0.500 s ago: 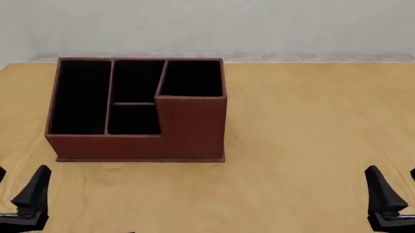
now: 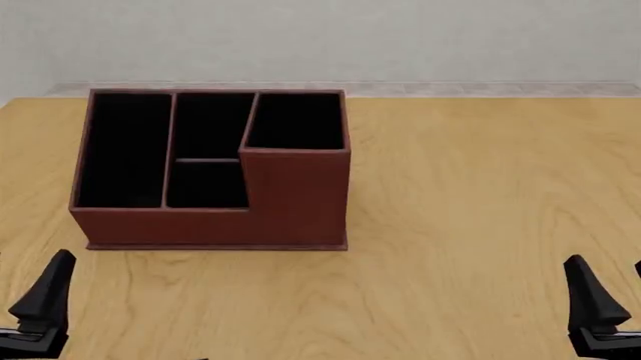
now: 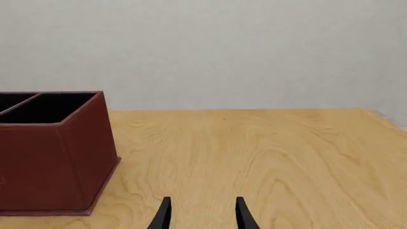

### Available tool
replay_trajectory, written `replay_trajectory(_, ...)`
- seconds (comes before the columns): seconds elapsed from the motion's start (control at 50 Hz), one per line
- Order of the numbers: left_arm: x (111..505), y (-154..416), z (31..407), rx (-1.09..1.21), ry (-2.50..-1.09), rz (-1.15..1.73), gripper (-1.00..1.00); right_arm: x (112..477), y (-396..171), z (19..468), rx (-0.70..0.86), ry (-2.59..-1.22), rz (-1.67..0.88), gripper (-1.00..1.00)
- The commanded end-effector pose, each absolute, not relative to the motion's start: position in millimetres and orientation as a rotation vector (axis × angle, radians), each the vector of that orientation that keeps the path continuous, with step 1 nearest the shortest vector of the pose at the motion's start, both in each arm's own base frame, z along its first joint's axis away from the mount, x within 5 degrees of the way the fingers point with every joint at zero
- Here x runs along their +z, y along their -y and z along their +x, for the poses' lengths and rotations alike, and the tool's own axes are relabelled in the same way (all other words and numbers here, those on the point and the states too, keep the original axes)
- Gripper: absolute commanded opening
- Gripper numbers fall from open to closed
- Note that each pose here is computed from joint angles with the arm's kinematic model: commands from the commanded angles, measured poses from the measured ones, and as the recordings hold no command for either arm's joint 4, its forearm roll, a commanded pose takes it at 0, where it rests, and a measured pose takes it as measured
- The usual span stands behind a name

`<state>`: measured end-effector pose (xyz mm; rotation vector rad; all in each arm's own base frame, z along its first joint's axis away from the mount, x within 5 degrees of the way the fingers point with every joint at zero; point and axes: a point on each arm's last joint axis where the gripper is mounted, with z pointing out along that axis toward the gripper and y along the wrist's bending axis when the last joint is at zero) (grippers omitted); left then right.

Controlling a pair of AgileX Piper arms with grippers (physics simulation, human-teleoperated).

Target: Pick up the book and place it in the left compartment of the caddy.

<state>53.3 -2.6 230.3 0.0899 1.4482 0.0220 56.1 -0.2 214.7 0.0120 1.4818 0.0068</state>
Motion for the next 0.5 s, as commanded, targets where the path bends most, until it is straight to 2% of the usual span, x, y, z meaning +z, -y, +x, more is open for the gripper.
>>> replay_trajectory(0.02, 240.1, 7.1, 51.8, -0.029, -1.456, 0.174, 1.0, 214.2, 0.2, 56.3, 0.015, -1.482, 0.02, 1.0)
replay_trajectory(0.08, 243.7, 8.7, 49.1, -0.084, -1.435, 0.18, 1.0, 214.5, 0.3, 56.3, 0.017, -1.482, 0.024, 1.0)
replay_trajectory(0.18, 253.6, 14.1, 46.5, -0.211, -1.489, 0.246, 1.0, 214.5, 0.1, 56.4, 0.022, -1.483, 0.023, 1.0)
replay_trajectory(0.3, 263.2, 16.3, 48.5, -0.18, -1.492, 0.32, 1.0, 214.3, -0.1, 56.9, 0.025, -1.485, 0.02, 1.0)
replay_trajectory(0.5, 311.3, 23.4, 46.3, -0.295, -1.515, 0.436, 1.0, 214.1, -0.1, 57.4, 0.024, -1.489, 0.019, 1.0)
